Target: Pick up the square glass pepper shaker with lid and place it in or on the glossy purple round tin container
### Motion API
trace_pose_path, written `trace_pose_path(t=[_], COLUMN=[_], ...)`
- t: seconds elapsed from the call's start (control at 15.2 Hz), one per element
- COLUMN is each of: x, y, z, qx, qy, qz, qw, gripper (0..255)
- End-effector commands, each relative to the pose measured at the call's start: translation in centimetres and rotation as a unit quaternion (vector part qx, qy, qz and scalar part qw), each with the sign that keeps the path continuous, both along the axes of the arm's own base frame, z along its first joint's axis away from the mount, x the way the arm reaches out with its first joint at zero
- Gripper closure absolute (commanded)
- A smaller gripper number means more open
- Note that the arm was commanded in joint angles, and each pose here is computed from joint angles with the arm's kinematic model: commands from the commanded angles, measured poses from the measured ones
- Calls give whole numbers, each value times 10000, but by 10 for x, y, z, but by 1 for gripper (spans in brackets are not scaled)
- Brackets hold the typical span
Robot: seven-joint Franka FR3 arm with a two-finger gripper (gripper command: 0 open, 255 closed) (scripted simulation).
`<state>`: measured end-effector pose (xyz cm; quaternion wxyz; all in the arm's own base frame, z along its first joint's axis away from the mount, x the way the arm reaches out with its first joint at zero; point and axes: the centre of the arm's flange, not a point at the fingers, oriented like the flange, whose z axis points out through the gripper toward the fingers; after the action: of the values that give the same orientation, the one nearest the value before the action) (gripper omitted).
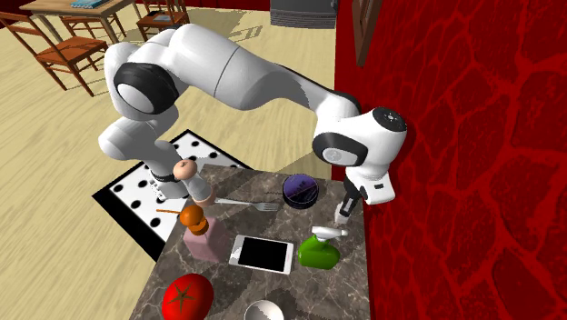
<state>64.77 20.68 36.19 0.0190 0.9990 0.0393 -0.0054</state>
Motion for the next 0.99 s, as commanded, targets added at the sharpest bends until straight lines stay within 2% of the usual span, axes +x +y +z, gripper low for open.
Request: trace_pose_path(t=[0.0,0.13,0.92], x=[0,0,0], y=[0,0,0], z=[0,0,63], qx=[-1,-1,-1], qy=[2,1,1], qz=[-1,-1,-1], qw=[10000,10000,10000], gripper=[255,255,255])
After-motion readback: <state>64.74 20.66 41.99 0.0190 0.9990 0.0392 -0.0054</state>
